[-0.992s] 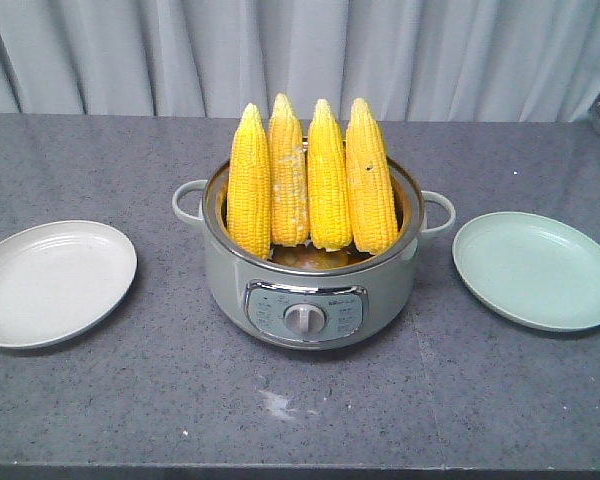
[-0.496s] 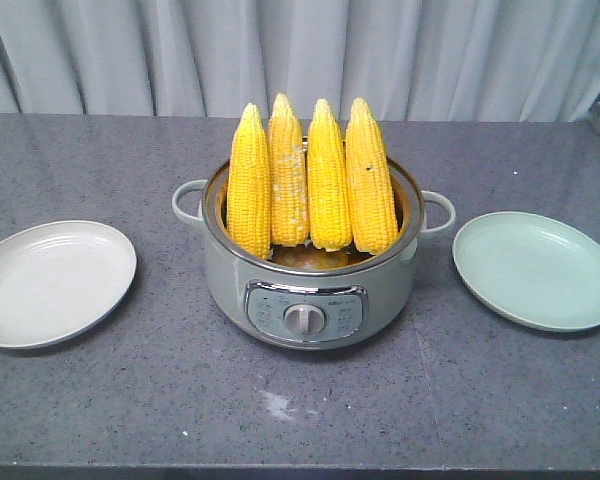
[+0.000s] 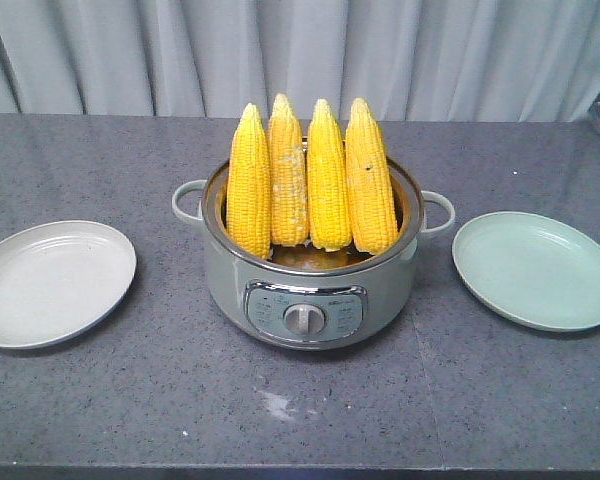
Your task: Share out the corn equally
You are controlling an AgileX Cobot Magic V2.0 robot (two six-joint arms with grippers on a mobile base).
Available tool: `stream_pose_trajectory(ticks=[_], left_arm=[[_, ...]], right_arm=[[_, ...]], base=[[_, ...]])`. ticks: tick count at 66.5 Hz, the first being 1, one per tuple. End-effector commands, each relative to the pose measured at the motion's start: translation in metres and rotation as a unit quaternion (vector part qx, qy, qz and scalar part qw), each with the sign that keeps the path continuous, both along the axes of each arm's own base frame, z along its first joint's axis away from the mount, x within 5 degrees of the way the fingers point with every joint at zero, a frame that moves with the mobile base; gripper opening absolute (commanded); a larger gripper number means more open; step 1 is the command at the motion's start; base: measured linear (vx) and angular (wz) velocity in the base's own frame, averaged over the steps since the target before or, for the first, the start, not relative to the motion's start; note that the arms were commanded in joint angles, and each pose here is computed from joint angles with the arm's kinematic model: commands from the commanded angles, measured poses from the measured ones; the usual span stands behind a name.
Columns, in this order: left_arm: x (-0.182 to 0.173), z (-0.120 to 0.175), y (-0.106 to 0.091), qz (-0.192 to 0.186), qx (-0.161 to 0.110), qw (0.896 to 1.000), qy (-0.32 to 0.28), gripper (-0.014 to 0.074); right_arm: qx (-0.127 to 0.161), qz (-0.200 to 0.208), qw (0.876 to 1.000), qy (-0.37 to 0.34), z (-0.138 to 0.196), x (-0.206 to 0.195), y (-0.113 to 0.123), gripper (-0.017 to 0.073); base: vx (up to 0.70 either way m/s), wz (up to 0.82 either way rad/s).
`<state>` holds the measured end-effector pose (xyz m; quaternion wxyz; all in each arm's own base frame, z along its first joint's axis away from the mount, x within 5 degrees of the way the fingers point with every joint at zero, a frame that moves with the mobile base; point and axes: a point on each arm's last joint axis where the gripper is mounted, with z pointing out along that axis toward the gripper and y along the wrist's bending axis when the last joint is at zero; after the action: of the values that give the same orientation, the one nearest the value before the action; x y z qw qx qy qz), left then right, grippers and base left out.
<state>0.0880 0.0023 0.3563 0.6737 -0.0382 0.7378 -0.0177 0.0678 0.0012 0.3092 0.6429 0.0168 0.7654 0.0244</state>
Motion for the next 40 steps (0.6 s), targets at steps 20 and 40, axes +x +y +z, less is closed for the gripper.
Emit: stream_pose_trajectory(ticks=[20, 40], left_arm=[[0.087, 0.07, 0.0, 0.006, -0.006, 0.988, 0.153, -0.0006], [0.111, 0.067, 0.0, 0.007, -0.006, 0.984, 0.18, -0.0006]], right_arm=[[-0.008, 0.002, 0.986, 0.166, 0.085, 0.062, 0.0, -0.001], [0.014, 0.014, 0.968, 0.25, 0.072, 0.097, 0.004, -0.001]], base=[[0.0, 0.0], [0.0, 0.0]])
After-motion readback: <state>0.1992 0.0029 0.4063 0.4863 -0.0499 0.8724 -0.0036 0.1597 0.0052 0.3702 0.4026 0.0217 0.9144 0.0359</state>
